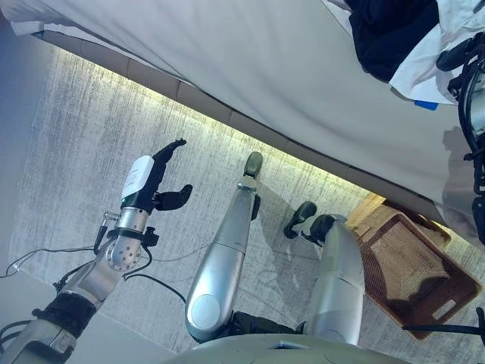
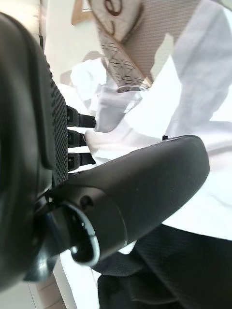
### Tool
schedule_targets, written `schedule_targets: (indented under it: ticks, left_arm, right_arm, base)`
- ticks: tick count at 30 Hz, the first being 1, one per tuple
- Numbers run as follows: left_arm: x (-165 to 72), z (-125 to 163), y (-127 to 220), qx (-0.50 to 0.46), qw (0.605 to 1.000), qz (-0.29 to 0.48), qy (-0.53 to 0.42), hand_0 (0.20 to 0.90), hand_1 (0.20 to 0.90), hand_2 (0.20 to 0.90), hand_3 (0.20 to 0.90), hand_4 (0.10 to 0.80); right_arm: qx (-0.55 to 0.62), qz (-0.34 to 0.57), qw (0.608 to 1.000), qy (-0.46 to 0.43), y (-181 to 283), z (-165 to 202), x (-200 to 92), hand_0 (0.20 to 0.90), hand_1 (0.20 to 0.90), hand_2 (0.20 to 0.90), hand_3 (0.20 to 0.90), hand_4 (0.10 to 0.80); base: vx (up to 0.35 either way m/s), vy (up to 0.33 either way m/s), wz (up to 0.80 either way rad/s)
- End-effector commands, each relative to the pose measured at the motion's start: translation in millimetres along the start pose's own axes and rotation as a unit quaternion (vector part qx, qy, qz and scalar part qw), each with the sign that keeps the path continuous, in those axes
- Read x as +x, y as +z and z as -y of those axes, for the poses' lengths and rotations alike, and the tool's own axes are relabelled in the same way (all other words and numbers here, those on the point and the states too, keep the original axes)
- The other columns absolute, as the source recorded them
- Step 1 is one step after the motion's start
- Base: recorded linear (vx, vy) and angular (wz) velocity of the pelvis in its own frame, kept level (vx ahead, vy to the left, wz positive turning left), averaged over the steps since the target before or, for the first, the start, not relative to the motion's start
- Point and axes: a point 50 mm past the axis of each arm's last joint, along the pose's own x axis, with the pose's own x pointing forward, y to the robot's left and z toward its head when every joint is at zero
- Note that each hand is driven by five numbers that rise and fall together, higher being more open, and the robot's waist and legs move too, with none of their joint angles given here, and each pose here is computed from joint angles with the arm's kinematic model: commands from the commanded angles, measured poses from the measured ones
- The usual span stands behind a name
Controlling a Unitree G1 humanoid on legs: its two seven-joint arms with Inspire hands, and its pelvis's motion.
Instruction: Pick up the clothes from the bed and place them into the basket
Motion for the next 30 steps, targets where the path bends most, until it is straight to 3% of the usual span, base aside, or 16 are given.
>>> schedule_targets:
  ticks: [1, 3, 19, 30]
  left_arm:
    - [-3, -18, 17, -0.011, 0.997, 0.062, 0.045, 0.9, 0.9, 0.9, 0.9, 0.8]
    - [-3, -19, 18, -0.011, 0.997, 0.066, 0.048, 0.9, 0.9, 0.9, 0.9, 0.8]
    - [-5, -20, 20, -0.009, 0.996, 0.084, 0.038, 0.9, 0.9, 0.9, 0.9, 0.8]
    - [0, -18, -1, -0.005, 0.999, 0.009, 0.033, 0.9, 0.9, 0.9, 0.9, 0.8]
  right_arm:
    - [-0.007, 0.028, 0.998, -0.049, 11, 34, 6, 0.9, 0.9, 0.9, 0.9, 0.8]
    - [-0.004, 0.02, 0.999, -0.044, 9, 34, 7, 0.3, 0.3, 0.3, 0.2, 0.1]
    - [-0.024, -0.017, 0.999, -0.045, -29, 36, 8, 0.3, 0.3, 0.3, 0.2, 0.1]
    - [-0.051, -0.023, 0.997, -0.057, -47, 59, 9, 0.3, 0.3, 0.3, 0.2, 0.1]
  base:
    - [-0.031, -0.018, 0.12]
    - [-0.045, -0.018, 0.11]
    - [-0.015, 0.054, -0.04]
    - [0.039, 0.174, -0.19]
